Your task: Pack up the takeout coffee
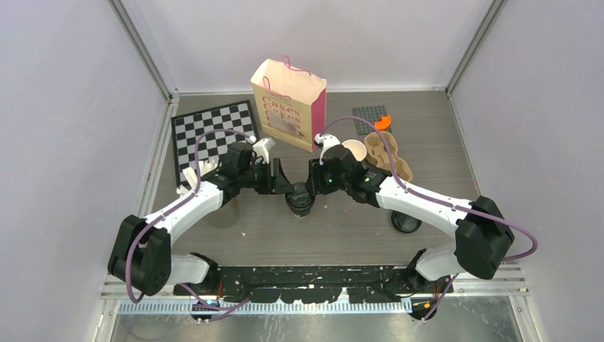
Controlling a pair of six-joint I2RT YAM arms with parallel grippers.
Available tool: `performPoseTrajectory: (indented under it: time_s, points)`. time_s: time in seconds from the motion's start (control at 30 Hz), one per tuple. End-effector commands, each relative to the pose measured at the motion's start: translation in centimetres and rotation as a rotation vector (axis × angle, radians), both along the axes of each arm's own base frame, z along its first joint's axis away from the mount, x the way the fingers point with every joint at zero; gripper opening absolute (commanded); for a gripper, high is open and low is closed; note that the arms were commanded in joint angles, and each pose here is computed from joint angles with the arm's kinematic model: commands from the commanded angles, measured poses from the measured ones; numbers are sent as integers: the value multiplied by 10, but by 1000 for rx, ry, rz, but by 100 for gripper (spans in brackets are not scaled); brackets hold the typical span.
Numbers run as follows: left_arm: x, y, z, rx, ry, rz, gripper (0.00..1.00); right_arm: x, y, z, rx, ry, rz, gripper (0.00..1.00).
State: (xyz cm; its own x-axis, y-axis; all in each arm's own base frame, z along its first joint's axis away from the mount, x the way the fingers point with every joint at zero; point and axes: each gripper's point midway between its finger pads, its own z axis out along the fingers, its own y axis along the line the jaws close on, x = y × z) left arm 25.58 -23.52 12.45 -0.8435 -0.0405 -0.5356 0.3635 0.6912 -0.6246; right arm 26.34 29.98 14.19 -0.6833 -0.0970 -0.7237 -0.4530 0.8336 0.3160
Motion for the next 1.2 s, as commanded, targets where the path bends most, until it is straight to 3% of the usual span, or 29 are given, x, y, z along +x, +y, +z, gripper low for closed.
performPoseTrajectory:
  time_s: [0.0,0.7,0.9,1.17]
  points:
    - [11,-4,3,5,-39,-8,55,10,8,15,36,-24,22,43]
    - [2,-7,-21,29,36,-31,45,4,-7,-47,9,90,-49,36]
    - [-13,-19,-11,-41,61,-52,43,-5,-11,-53,4,113,1,36]
    - [-24,-39,18,-181,55,-66,42,-2,-17,-24,24,43,22,37]
